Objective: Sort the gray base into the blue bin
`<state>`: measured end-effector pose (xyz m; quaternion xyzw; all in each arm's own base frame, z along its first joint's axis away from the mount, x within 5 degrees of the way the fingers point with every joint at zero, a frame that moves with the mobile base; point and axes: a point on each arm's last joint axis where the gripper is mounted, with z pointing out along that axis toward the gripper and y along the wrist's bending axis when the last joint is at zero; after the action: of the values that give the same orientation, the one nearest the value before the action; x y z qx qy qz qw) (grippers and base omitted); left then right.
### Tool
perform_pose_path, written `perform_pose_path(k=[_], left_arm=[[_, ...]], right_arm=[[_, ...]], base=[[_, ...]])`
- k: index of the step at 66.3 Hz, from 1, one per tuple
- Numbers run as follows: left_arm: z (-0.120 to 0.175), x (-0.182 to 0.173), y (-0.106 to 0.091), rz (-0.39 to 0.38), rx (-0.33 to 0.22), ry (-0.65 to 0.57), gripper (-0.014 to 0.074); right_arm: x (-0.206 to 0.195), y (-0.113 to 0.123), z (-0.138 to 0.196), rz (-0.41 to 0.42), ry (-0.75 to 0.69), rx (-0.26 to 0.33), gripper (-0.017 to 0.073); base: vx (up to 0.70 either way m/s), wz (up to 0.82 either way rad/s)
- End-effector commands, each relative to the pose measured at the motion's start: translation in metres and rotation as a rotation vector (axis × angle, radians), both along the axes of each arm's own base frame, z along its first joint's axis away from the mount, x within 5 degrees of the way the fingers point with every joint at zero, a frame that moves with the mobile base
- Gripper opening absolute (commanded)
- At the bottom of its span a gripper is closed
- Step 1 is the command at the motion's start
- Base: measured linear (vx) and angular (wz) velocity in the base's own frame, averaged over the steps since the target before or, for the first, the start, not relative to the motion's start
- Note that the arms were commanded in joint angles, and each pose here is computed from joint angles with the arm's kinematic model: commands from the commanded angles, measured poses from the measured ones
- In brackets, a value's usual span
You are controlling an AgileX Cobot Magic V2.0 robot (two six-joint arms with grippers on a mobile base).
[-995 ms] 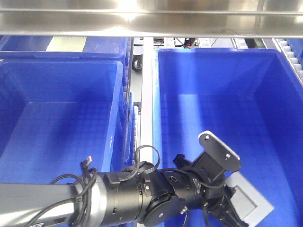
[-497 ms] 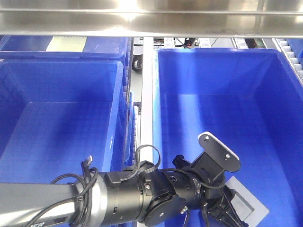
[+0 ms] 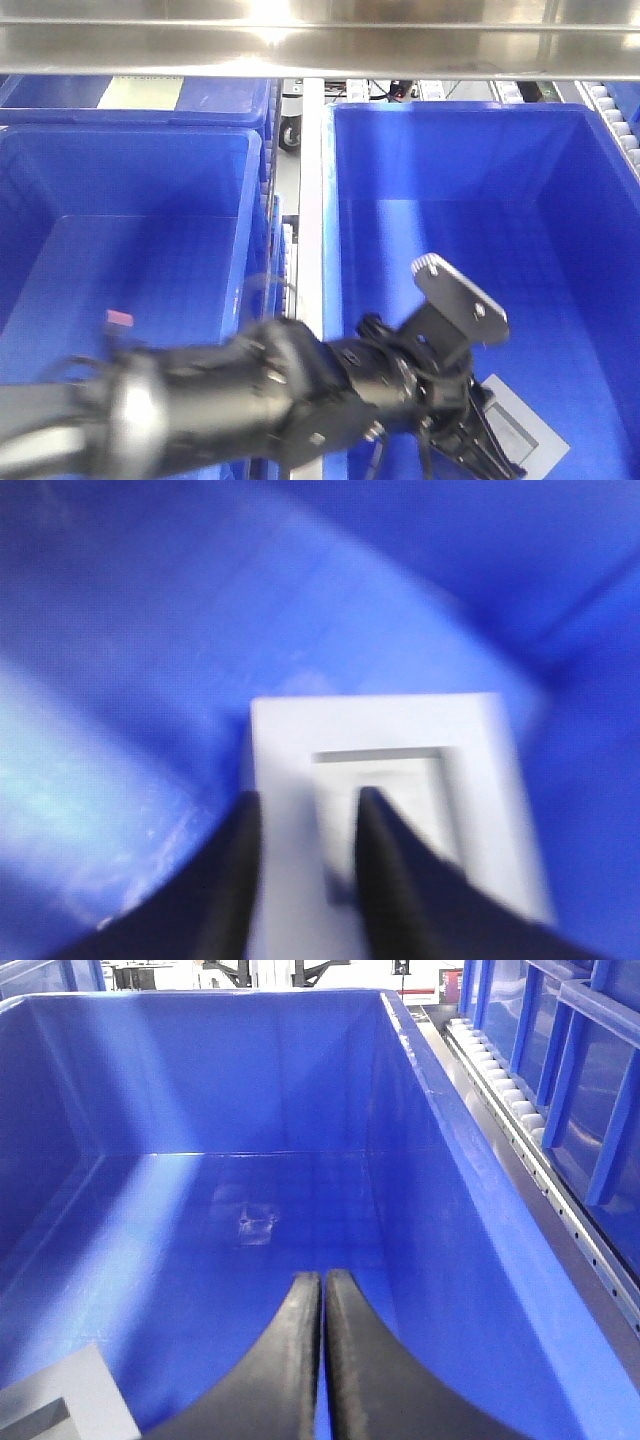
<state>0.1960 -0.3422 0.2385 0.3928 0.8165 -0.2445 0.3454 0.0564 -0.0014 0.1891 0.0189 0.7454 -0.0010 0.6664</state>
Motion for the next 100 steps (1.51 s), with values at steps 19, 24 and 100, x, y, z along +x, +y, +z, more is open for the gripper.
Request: perform_pose_path(k=[19, 24, 100], left_arm=[[0.085, -0.026, 0.04, -0.024, -0.061, -0.045, -0.0007], [0.093, -0.033, 0.052, -0.024, -0.089, -0.063, -0.0008], [0.08, -0.152, 0.261, -0.014, -0.439, -0.254, -0.0008]], right_arm=[[0.002, 0.0, 0.0, -0.002, -0.006, -0.017, -0.0005], [0.002, 0.0, 0.0, -0.002, -0.006, -0.017, -0.0005], [0.002, 0.0, 0.0, -0.002, -0.006, -0.017, -0.0005]], base=[[0.0, 0.0], [0.0, 0.0], [0.0, 0.0]])
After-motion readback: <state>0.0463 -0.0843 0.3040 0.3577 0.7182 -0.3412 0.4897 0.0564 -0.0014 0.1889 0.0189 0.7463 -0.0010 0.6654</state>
